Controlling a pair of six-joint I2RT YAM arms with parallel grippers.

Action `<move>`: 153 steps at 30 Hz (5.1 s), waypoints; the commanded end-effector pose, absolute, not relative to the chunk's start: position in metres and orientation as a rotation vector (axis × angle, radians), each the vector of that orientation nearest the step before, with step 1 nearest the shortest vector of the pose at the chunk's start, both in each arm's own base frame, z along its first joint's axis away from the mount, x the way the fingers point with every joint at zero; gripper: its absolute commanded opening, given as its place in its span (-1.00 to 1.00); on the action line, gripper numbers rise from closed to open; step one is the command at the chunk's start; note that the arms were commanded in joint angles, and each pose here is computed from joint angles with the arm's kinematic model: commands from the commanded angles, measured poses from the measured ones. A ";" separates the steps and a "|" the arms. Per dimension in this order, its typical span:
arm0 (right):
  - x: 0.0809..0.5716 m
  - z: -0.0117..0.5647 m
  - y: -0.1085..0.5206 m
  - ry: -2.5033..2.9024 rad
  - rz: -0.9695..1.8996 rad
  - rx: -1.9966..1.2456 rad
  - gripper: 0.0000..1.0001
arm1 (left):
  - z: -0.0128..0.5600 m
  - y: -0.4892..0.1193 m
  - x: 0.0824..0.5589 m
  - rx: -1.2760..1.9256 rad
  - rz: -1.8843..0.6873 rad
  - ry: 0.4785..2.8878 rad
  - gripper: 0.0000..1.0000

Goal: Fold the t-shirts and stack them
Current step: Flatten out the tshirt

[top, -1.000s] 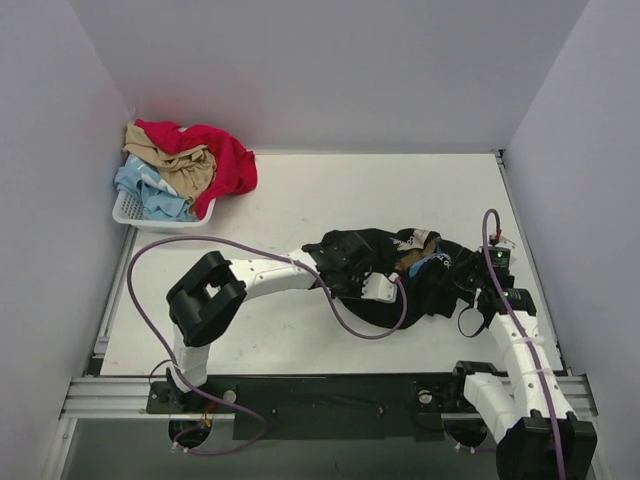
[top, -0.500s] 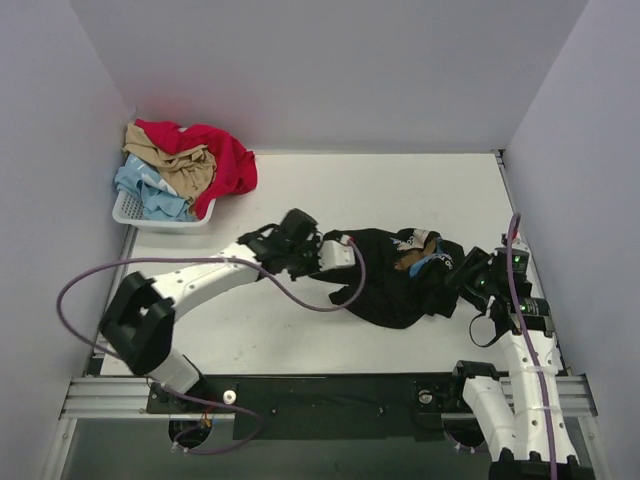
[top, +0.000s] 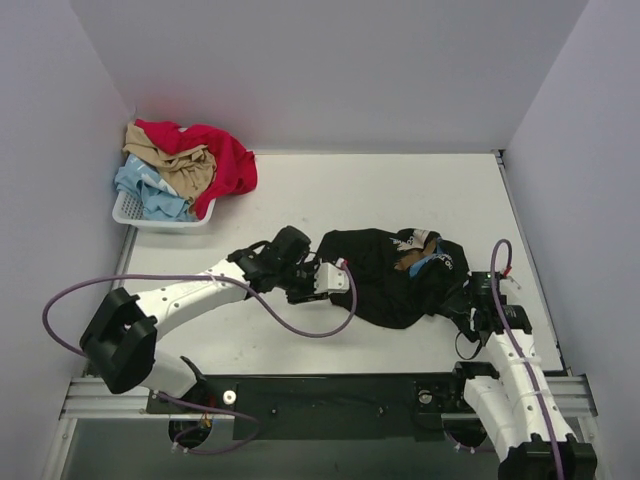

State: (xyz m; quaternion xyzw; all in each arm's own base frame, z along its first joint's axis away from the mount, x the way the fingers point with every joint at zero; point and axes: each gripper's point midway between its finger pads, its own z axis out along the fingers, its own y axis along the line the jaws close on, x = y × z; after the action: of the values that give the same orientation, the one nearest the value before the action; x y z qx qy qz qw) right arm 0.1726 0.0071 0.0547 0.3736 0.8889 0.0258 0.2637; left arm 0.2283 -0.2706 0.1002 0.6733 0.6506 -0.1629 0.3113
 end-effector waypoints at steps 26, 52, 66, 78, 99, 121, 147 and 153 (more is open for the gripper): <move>0.210 0.042 -0.012 2.366 0.071 1.051 -1.00 | 0.091 -0.325 0.265 1.917 -0.401 1.533 0.09; 0.221 0.225 0.040 2.152 0.357 0.604 -1.00 | 0.047 -0.358 0.236 2.353 -0.478 1.295 0.03; 0.215 0.245 0.037 2.119 0.337 0.560 -1.00 | 0.024 -0.346 0.234 2.445 -0.472 1.256 -0.31; 0.188 0.396 -0.008 1.718 0.181 0.537 -1.00 | 0.234 -0.292 0.321 1.556 -0.182 1.578 -1.00; 0.098 0.585 -0.025 1.237 0.191 0.364 -1.00 | 0.494 -0.103 0.204 0.860 0.016 1.406 -1.00; 0.421 0.275 -0.057 2.092 -0.220 0.471 -1.00 | 0.370 -0.162 0.556 0.626 0.308 1.711 -1.00; 0.466 0.061 0.109 2.557 -0.164 -0.877 0.23 | 0.108 -0.283 0.286 1.652 -0.402 1.775 0.47; 0.483 0.032 0.111 2.605 -0.225 -0.918 -0.04 | 0.077 -0.285 0.292 1.716 -0.305 1.736 0.55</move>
State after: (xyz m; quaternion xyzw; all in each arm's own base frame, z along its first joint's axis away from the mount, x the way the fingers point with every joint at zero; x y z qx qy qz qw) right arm 0.4735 0.1153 0.0194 -0.3114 0.9301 -0.0511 0.1880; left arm 0.2698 -0.2612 0.0627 0.6443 0.7041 -0.1281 0.2697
